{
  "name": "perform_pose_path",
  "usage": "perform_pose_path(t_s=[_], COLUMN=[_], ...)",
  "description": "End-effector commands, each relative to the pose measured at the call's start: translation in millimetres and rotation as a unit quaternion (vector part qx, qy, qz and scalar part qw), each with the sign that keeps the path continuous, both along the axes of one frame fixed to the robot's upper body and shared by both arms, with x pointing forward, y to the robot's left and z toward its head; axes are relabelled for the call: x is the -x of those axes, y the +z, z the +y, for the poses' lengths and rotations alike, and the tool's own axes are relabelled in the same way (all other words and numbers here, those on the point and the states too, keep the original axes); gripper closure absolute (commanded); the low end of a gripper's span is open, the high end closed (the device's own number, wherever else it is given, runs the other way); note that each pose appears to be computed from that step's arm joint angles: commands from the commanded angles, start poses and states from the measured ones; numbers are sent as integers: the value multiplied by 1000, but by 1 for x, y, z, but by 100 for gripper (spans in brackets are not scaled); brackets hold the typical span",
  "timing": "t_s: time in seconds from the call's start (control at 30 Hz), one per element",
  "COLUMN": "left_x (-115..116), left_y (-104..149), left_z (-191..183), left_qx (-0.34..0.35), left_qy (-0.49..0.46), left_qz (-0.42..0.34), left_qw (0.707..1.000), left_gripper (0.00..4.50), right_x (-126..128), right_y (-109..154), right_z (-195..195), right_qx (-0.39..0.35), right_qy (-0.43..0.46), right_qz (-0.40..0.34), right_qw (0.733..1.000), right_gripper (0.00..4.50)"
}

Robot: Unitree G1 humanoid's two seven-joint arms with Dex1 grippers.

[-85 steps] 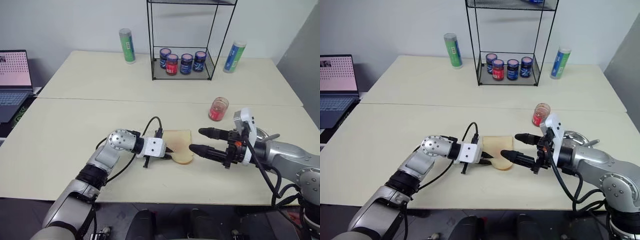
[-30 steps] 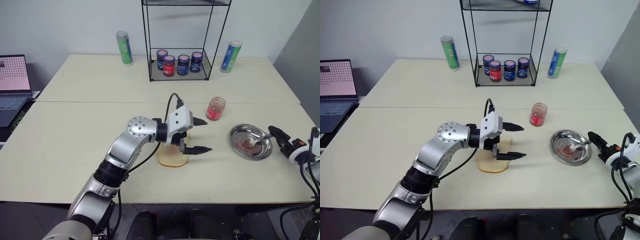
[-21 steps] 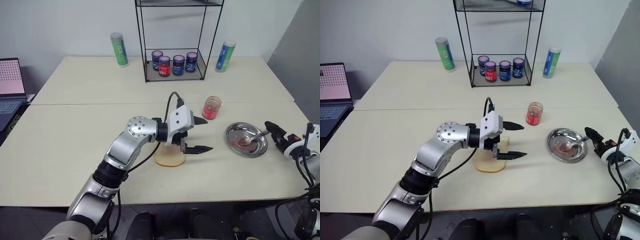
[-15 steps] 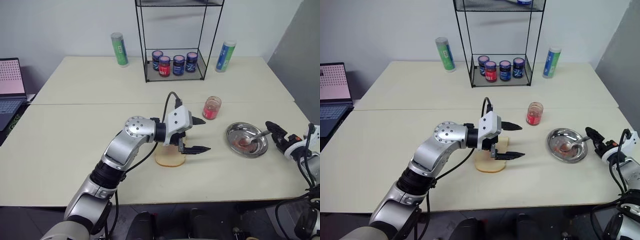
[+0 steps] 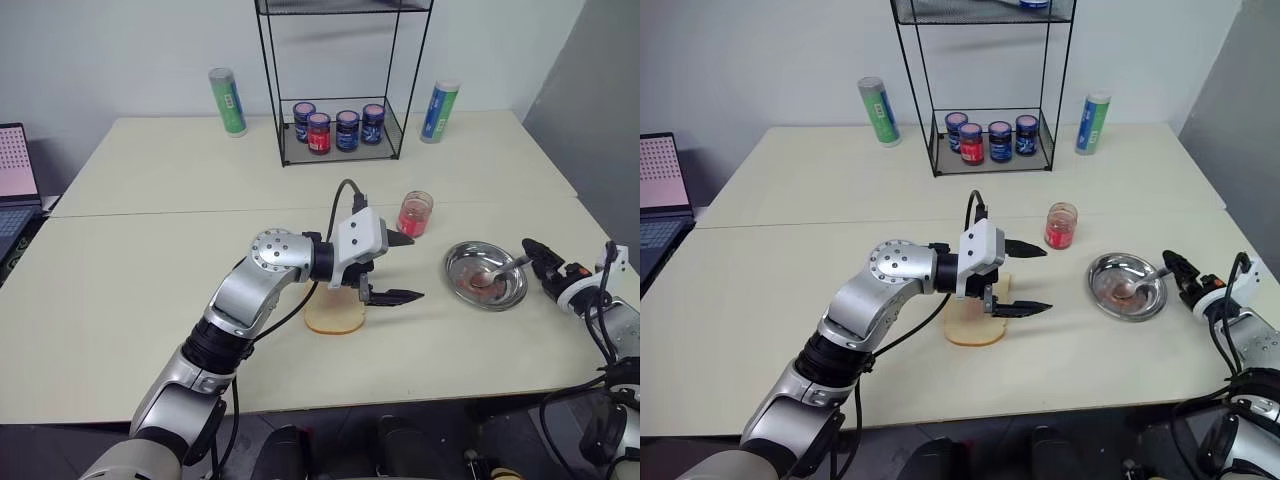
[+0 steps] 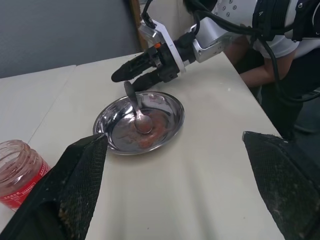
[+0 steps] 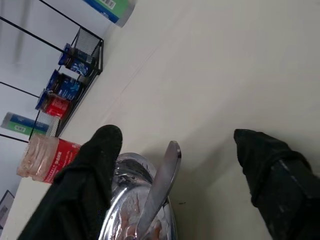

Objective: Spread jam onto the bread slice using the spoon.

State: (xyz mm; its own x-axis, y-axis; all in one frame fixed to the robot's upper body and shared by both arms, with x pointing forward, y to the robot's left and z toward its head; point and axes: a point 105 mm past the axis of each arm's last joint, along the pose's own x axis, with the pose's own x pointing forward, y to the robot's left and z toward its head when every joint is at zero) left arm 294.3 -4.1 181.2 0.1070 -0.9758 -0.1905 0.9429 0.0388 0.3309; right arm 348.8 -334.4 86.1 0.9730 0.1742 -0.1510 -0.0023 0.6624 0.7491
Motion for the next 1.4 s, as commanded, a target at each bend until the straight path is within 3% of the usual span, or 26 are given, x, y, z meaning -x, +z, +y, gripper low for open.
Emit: perform_pose_path(t_s=[0.03, 0.43, 0.8, 1.17, 1.3, 1.4], left_x=[2, -2, -5, -20, -44, -47], left_y=[11, 11, 12, 27, 39, 38], left_z=[-3, 3, 5, 32, 44, 46], left_qx=[11, 12, 12, 66, 118, 126], left_qy=[-3, 10, 12, 74, 157, 176], left_qz=[-24, -25, -28, 15, 8, 10], left_qw=[1000, 1000, 999, 995, 980, 976], left_gripper=[0, 0, 0, 0, 0, 0], right_x=[-6, -12, -8, -2, -27, -41], right_y=[5, 11, 28, 154, 186, 202], right_z=[5, 7, 3, 52, 89, 113], right_qx=[-3, 0, -6, 3, 75, 124], right_qy=[12, 17, 17, 62, 52, 59], right_qz=[-12, -18, -44, -205, -237, -259], right_qw=[1000, 1000, 999, 977, 967, 956], right_gripper=[164, 441, 447, 447, 447, 447])
